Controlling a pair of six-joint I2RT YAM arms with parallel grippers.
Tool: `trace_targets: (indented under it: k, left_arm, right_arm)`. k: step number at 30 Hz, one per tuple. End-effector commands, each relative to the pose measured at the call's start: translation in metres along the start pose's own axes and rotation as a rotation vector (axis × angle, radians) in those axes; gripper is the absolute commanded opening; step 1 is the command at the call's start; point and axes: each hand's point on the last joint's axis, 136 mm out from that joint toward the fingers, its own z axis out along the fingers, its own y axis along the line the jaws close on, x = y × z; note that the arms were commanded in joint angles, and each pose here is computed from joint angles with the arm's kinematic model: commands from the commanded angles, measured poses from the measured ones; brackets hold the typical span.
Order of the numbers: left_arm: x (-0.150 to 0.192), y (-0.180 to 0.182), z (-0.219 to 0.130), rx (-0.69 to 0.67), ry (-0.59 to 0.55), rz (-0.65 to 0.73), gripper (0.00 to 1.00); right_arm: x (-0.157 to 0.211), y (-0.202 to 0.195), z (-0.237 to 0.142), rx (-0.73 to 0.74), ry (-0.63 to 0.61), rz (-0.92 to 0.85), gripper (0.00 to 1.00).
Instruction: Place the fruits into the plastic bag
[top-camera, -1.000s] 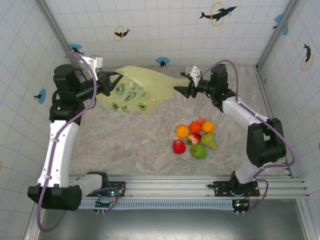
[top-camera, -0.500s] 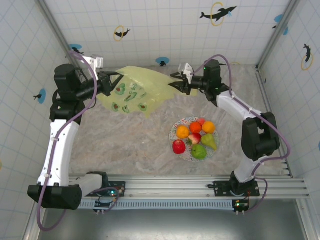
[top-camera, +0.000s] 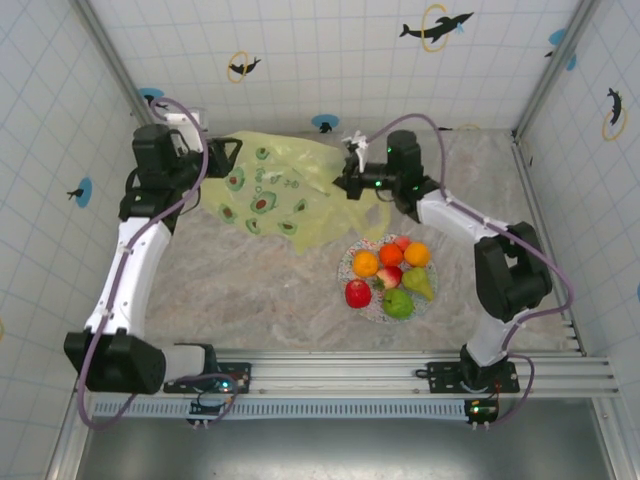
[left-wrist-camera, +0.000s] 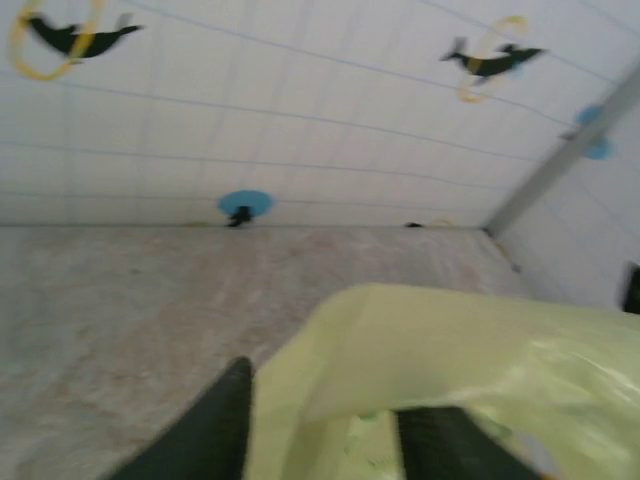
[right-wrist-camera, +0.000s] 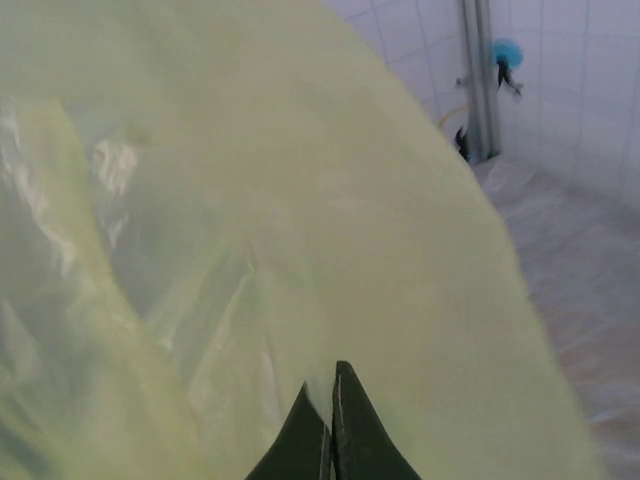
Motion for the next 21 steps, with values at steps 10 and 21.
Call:
trace_targets:
  k: [10,21]
  left_arm:
    - [-0.004,0.141,-0.041,-0.851,-0.130,0.064,0.98]
    - [0.148,0.055,-0.032,-0.241,0.108,-0.246,0.94]
  right_arm:
    - [0.053,0.004,0.023,0.187,-0.256,0.761,0.00]
    - [0.108,-0.024,0.033,0.277,-0.213,0.857,0.00]
